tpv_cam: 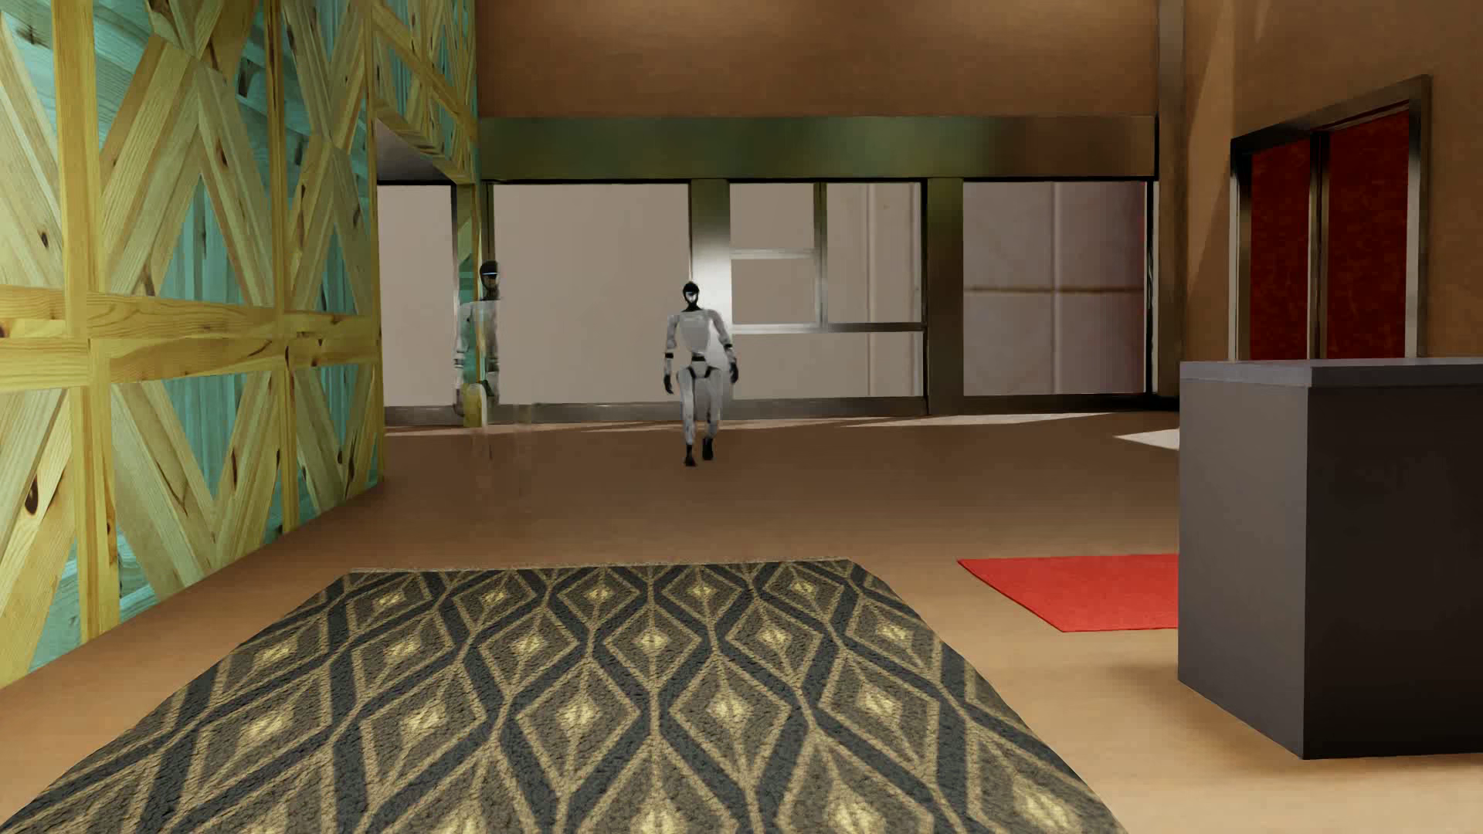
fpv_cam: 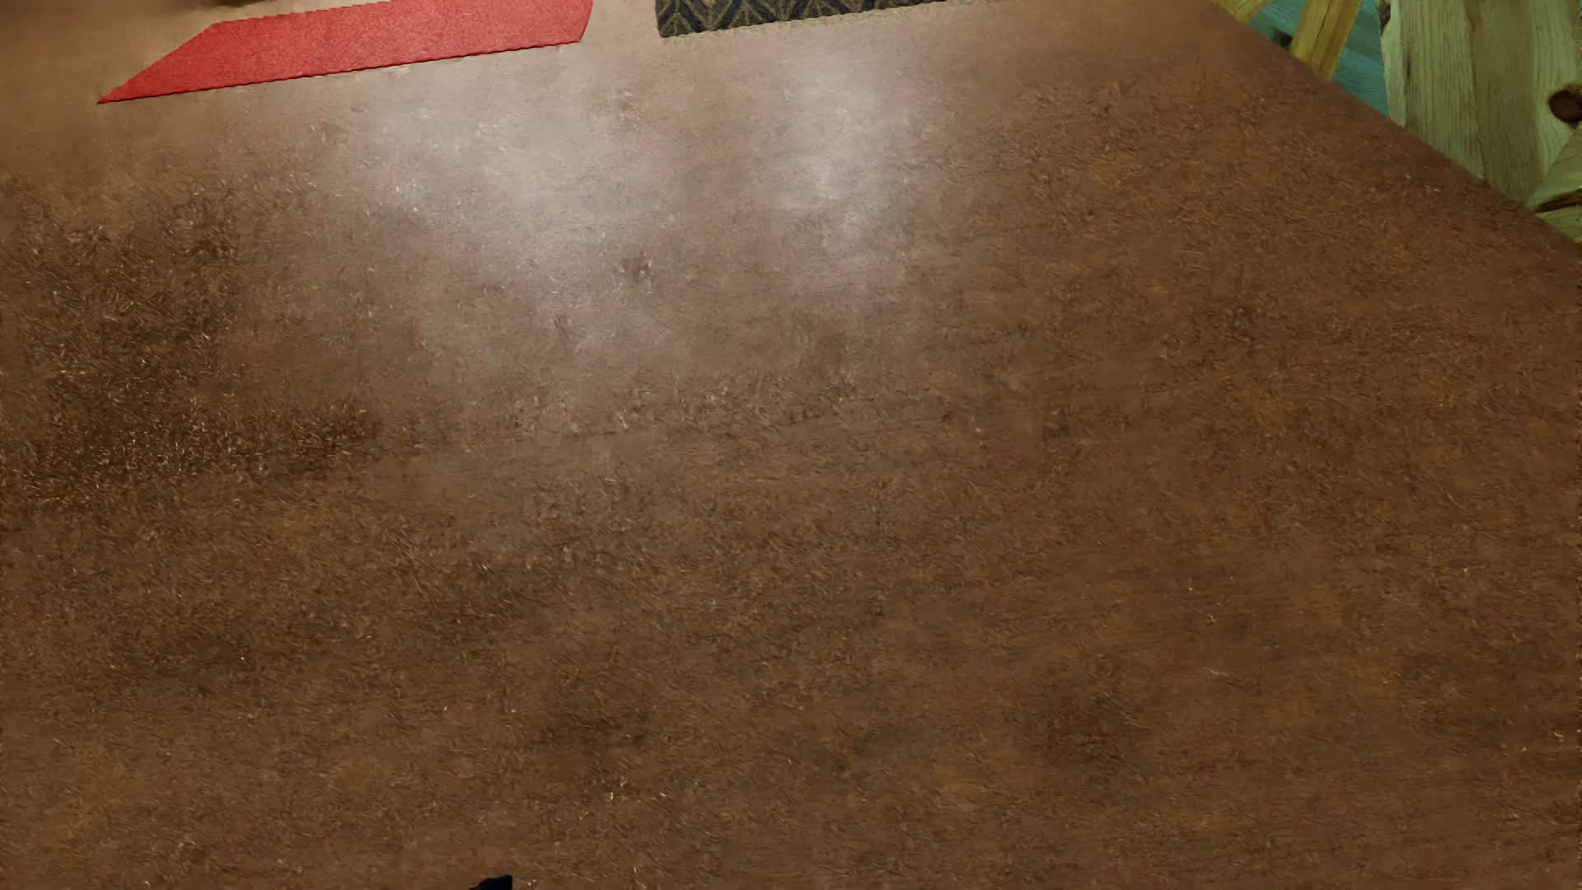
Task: Advance
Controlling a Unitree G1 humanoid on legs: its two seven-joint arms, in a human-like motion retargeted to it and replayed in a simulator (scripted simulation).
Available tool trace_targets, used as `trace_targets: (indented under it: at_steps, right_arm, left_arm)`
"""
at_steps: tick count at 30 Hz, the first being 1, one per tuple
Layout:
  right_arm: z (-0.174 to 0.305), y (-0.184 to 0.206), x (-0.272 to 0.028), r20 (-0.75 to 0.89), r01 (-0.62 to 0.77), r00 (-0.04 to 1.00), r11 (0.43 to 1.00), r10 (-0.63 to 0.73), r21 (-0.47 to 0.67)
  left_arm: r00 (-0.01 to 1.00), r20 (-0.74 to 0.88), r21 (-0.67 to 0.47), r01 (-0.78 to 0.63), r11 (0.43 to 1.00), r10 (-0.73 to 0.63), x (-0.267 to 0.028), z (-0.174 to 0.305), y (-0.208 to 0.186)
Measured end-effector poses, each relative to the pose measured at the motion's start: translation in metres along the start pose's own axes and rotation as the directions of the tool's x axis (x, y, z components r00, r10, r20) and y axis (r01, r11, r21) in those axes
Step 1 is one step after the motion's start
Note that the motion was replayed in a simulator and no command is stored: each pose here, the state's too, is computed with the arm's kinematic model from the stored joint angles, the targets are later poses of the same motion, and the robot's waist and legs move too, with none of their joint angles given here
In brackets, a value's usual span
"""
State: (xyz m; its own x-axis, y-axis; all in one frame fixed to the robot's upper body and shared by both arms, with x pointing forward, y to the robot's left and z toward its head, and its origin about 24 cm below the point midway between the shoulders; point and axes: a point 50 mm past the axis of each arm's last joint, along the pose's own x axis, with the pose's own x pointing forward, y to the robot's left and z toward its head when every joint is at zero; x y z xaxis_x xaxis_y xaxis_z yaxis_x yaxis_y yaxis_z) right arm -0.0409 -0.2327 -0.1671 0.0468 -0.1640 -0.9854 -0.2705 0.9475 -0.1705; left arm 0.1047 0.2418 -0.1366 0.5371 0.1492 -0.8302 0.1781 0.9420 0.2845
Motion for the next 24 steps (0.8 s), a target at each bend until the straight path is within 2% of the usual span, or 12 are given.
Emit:
trace_targets:
  at_steps: [4, 7, 11, 13, 16, 18, 22, 24]
  right_arm:
    - [0.043, -0.011, 0.002, 0.140, 0.026, 0.990, 0.999, -0.022, -0.021]
    - [0.094, -0.031, -0.004, 0.297, 0.077, 0.953, 0.997, -0.067, -0.023]
    - [0.154, -0.060, -0.023, 0.491, 0.146, 0.860, 0.989, -0.138, 0.023]
    - [0.165, -0.067, -0.028, 0.521, 0.159, 0.838, 0.986, -0.160, 0.047]
    - [0.141, -0.059, -0.018, 0.451, 0.135, 0.880, 0.989, -0.149, 0.065]
    - [0.123, -0.044, -0.011, 0.390, 0.106, 0.915, 0.994, -0.100, 0.007]
    - [0.084, -0.023, -0.001, 0.264, 0.058, 0.964, 0.996, -0.039, -0.063]
    - [0.067, -0.019, -0.001, 0.224, 0.046, 0.974, 0.997, -0.032, -0.058]
  left_arm:
    - [0.988, -0.121, 0.071, 0.104, 0.992, -0.095, -0.012, -0.038, -0.027]
    - [0.969, -0.202, 0.101, 0.168, 0.981, -0.146, -0.025, -0.064, -0.042]
    - [0.943, -0.272, 0.121, 0.232, 0.965, -0.193, -0.039, -0.088, -0.057]
    - [0.926, -0.317, 0.122, 0.256, 0.959, -0.207, -0.046, -0.100, -0.062]
    - [0.899, -0.382, 0.120, 0.279, 0.953, -0.215, -0.054, -0.116, -0.067]
    - [0.911, -0.364, 0.123, 0.253, 0.960, -0.194, -0.049, -0.110, -0.059]
    - [0.961, -0.242, 0.112, 0.164, 0.980, -0.133, -0.029, -0.075, -0.037]
    - [0.983, -0.152, 0.128, 0.120, 0.985, -0.100, -0.017, -0.049, -0.022]
